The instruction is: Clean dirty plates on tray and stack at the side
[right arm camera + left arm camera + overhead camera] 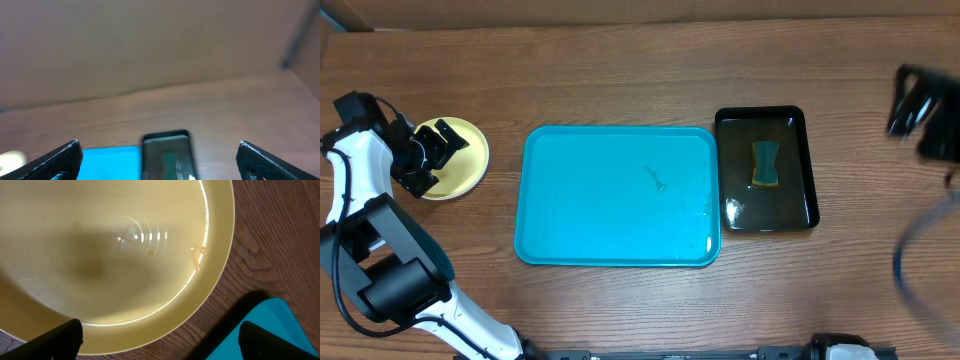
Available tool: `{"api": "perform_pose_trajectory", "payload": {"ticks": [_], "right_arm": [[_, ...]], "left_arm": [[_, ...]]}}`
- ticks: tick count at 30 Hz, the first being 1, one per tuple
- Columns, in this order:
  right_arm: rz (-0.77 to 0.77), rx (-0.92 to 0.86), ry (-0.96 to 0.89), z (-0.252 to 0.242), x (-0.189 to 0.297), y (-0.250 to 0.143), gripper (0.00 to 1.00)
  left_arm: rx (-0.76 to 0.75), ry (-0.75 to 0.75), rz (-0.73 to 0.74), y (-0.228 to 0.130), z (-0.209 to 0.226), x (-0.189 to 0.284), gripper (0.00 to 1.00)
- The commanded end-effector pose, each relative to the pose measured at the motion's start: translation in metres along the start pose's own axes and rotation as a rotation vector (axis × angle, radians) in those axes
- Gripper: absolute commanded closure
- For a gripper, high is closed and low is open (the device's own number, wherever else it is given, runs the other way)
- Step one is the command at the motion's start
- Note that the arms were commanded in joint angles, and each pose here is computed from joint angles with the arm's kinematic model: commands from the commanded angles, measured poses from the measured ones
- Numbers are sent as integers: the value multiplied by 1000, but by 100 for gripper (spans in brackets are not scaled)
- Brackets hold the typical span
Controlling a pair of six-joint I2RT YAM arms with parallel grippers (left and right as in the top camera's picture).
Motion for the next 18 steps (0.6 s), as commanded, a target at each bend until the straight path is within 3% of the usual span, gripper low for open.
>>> {"api": "perform_pose_trajectory", "payload": {"ticks": [1,11,18], "right_arm": [[-118,41,109,21,57,2,0],[-431,50,182,10,194,-24,0],[-528,81,126,1,198,-55,0]], "left_arm": [[-29,-6,-40,6,-5,14,0],[-29,-6,-40,6,-5,14,0],[-29,-6,-40,6,-5,14,0]]}}
Point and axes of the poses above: each gripper's point midway between its finger pads, its own x axis back along the fingers, its own z axis along the line the jaws close on, y = z × x, the point moved 1 cm from there along x, back along the fingers, and after that the axes turned 2 degrees about x, right-handed, at the moved point
